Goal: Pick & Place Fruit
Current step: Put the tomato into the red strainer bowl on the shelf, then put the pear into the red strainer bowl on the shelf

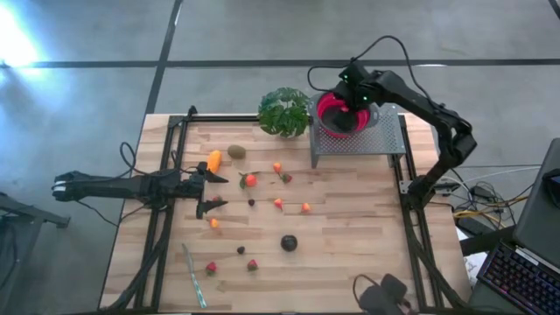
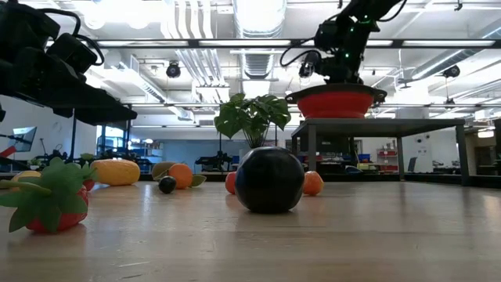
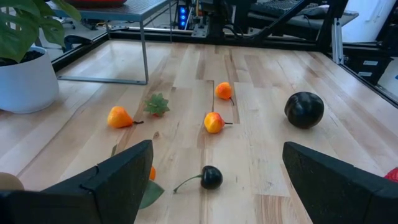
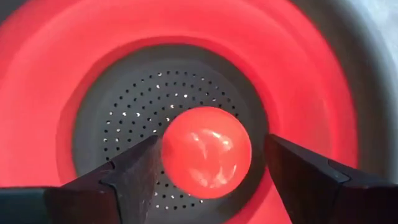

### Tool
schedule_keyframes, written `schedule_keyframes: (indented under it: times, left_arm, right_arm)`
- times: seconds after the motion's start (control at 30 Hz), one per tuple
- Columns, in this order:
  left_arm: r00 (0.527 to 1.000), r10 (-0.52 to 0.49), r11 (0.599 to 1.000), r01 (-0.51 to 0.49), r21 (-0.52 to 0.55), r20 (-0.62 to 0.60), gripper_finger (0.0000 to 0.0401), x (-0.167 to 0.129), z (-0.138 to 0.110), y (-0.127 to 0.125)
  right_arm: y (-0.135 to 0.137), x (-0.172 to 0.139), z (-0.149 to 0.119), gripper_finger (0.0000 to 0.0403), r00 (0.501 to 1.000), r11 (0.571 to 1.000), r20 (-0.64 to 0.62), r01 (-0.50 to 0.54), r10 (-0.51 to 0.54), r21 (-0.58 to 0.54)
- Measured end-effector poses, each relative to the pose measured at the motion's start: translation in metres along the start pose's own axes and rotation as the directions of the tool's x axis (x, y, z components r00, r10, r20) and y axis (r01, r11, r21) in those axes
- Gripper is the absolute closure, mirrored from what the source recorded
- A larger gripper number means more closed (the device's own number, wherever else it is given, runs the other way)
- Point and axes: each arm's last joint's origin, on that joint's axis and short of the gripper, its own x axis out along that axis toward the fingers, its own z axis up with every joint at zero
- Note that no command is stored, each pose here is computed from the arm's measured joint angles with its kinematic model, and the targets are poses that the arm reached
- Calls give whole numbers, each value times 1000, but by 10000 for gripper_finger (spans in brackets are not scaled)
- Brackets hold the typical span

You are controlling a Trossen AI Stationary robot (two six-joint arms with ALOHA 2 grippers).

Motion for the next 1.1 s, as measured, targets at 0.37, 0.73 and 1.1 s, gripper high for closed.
schedule_keyframes:
  times: [0.37,0.73,1.1]
  left_arm:
    - [1000,0,1000,0,0,0,36,0,0,0]
    - [1000,0,1000,0,0,0,36,0,0,0]
    - [1000,0,1000,0,0,0,36,0,0,0]
  right_arm:
    - [-2,-11,0,179,999,1000,32,17,-16,-2]
    - [-1,-66,-2,141,991,1000,131,1,-4,18]
    - [43,-119,-31,152,977,989,172,-106,123,-106]
